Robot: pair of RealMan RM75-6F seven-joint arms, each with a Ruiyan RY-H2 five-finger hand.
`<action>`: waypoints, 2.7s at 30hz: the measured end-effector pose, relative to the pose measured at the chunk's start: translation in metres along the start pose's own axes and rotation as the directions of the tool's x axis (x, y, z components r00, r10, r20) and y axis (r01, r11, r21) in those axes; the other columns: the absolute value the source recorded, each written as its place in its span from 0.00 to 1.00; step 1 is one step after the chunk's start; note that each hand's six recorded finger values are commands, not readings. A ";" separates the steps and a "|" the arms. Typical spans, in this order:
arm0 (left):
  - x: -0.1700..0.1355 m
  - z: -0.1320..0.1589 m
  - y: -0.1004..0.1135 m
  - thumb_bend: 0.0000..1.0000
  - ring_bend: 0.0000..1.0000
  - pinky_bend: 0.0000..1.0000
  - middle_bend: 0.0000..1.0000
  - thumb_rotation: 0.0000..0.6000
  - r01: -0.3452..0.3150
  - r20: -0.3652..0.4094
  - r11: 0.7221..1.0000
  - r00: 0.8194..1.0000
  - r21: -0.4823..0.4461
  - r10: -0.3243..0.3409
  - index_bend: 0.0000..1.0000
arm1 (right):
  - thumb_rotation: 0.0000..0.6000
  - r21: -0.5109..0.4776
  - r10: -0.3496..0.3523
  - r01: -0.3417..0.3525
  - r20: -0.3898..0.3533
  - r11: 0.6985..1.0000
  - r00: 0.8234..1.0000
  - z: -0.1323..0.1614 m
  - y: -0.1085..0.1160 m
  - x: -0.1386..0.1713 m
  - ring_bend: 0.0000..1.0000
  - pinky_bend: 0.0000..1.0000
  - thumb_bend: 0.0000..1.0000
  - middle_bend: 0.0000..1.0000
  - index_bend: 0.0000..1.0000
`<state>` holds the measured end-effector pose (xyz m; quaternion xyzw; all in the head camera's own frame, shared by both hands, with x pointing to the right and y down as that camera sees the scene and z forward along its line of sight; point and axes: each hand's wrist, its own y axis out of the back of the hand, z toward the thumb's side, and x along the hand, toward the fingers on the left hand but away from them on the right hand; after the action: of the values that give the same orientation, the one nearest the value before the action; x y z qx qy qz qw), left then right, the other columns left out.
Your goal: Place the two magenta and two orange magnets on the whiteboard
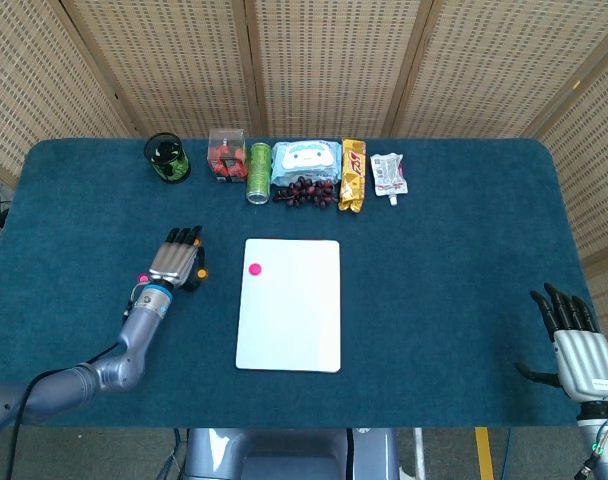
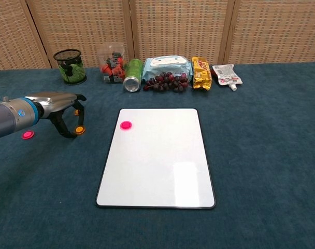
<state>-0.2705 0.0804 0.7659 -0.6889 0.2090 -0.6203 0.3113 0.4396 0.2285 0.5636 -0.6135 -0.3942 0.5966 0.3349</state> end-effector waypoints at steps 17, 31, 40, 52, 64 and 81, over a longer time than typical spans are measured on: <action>-0.021 0.042 0.030 0.32 0.00 0.00 0.00 1.00 -0.052 0.116 0.998 0.992 -0.037 0.056 0.54 | 1.00 -0.003 0.003 -0.003 0.000 1.000 1.000 0.000 0.000 0.000 0.00 0.00 0.00 0.00 0.00; -0.061 0.130 0.017 0.32 0.00 0.00 0.00 1.00 -0.018 0.296 0.999 0.955 0.038 0.006 0.54 | 1.00 -0.009 0.005 -0.005 -0.002 1.000 1.000 -0.001 0.000 0.000 0.00 0.00 0.00 0.00 0.00; -0.068 0.144 0.006 0.28 0.00 0.00 0.00 1.00 0.011 0.302 0.998 0.953 0.059 -0.029 0.43 | 1.00 -0.008 0.005 -0.006 -0.003 1.000 1.000 -0.001 0.000 0.000 0.00 0.00 0.00 0.00 0.00; -0.071 0.139 0.009 0.22 0.00 0.00 0.00 1.00 0.018 0.291 0.998 0.956 0.065 -0.036 0.08 | 1.00 -0.008 0.004 -0.004 -0.003 1.000 1.000 -0.001 0.000 0.000 0.00 0.00 0.00 0.00 0.00; -0.048 0.065 0.045 0.25 0.00 0.00 0.00 1.00 -0.065 0.133 0.998 0.989 0.026 0.061 0.20 | 1.00 -0.006 0.006 -0.006 -0.005 1.000 1.000 -0.001 0.000 0.001 0.00 0.00 0.00 0.00 0.00; 0.006 -0.024 0.058 0.31 0.00 0.00 0.00 1.00 -0.094 -0.092 0.995 0.992 -0.020 0.092 0.33 | 1.00 -0.006 0.017 -0.017 0.004 1.000 1.000 -0.001 -0.001 0.000 0.00 0.00 0.00 0.00 0.00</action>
<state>-0.2874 0.0309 0.7309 -0.6534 0.2623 -0.6332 0.3214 0.4403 0.2289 0.5650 -0.6166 -0.3915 0.5996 0.3272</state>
